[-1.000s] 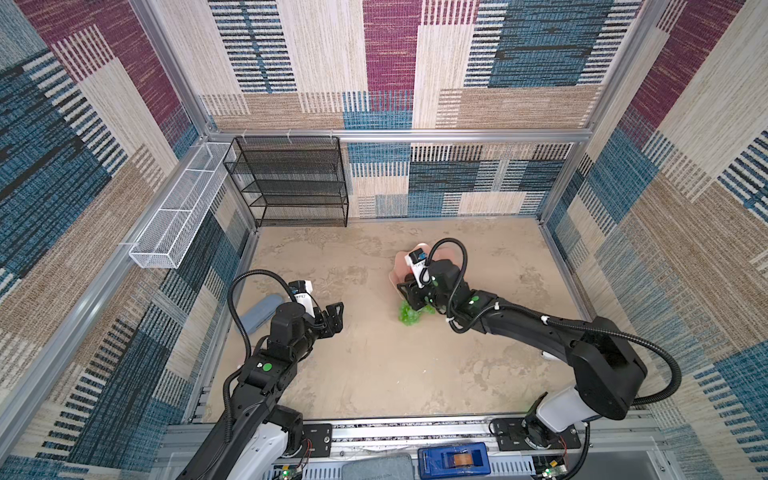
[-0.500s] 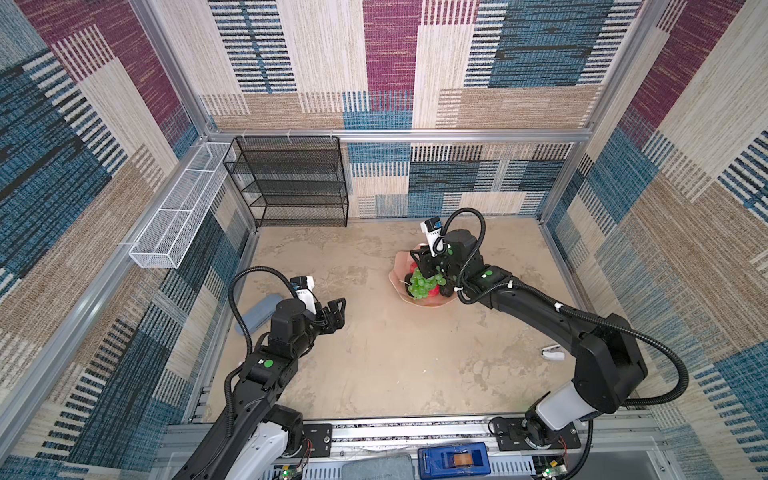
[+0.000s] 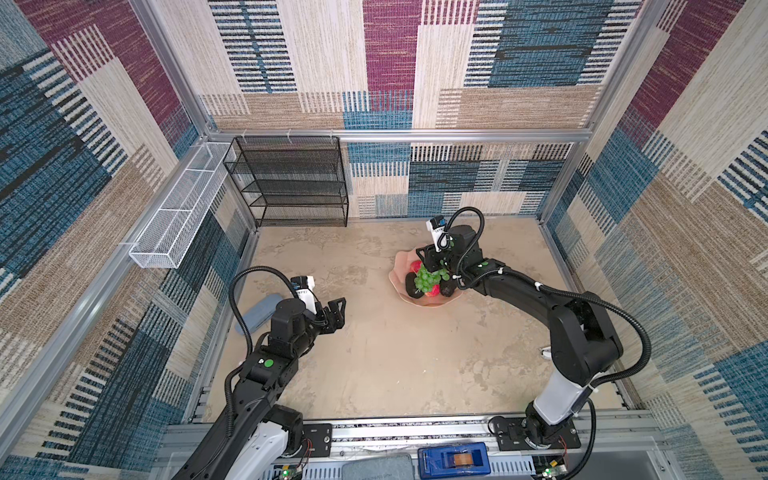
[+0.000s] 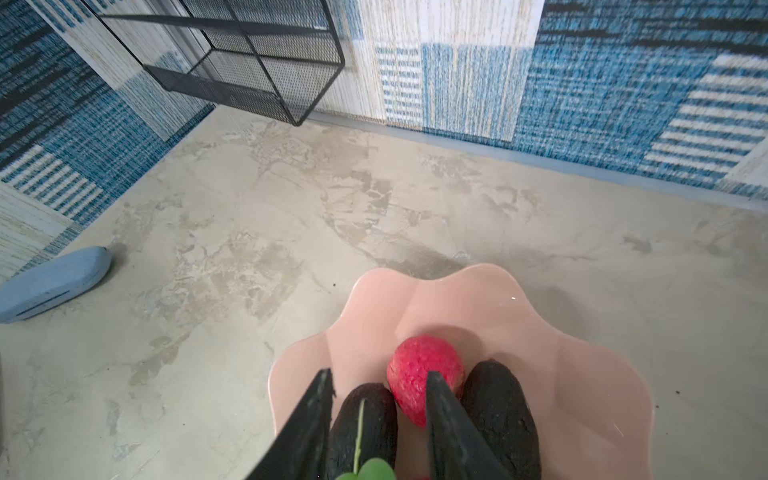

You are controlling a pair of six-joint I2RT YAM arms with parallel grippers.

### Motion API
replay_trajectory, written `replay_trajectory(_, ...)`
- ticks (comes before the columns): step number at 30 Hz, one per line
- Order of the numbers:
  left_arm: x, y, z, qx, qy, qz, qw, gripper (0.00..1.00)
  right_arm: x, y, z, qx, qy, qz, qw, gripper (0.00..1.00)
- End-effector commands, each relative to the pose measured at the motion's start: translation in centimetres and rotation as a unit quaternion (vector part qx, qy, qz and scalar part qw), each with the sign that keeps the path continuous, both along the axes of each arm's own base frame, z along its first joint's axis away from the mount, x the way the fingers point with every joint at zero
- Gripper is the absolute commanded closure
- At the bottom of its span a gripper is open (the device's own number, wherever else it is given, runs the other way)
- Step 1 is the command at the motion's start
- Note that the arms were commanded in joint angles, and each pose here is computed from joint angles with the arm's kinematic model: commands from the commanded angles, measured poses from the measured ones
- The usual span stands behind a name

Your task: Place and organize the fake fruits in the fruit bowl

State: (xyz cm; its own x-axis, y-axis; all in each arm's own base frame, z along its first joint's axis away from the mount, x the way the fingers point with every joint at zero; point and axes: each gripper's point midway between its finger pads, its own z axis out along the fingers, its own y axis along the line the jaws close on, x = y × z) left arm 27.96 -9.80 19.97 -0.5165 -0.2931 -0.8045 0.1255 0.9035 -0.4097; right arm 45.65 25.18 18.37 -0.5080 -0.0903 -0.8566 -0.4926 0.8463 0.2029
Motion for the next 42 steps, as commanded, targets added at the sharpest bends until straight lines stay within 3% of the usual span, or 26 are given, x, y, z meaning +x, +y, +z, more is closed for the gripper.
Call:
replay_trajectory(1,0.7,0.2,1.4,0.011,-0.032,0.002,0.999,0.18,0.8,0.3,0.2,0.028,-0.017,0.008,0.999,0.57)
replay_trajectory(6,1.2,0.3,1.6,0.018,-0.040,0.008,0.999,0.18,1.5,-0.3,-1.7,0.031,-0.006,0.005,0.999,0.43)
replay_trajectory(10,2.0,0.4,1.6,0.029,-0.044,0.014,0.999,0.17,1.8,-0.5,-1.3,0.041,-0.016,0.009,0.999,0.13)
replay_trajectory(13,2.6,0.9,1.7,0.051,-0.047,0.023,0.997,0.16,2.2,-0.8,0.3,0.050,-0.033,0.008,0.998,0.00)
replay_trajectory(20,4.4,3.6,2.0,0.127,-0.076,0.085,0.985,0.12,1.6,-2.0,5.1,0.063,-0.098,0.000,0.993,0.00)
replay_trajectory(26,6.3,8.9,-0.5,0.221,-0.067,0.174,0.957,0.05,-1.0,-8.3,7.0,0.063,-0.152,-0.101,0.981,0.00)
replay_trajectory(32,6.7,14.3,-3.9,0.193,-0.066,0.235,0.950,0.01,-5.6,-18.1,4.8,0.000,-0.195,-0.273,0.942,0.00)
replay_trajectory(36,7.7,15.0,-5.7,0.217,-0.056,0.231,0.947,0.01,-8.2,-23.2,2.5,-0.047,-0.224,-0.366,0.902,0.00)
replay_trajectory(42,10.2,14.1,-8.1,0.219,-0.069,0.205,0.951,0.01,-9.9,-26.7,-0.1,-0.057,-0.257,-0.398,0.879,0.00)
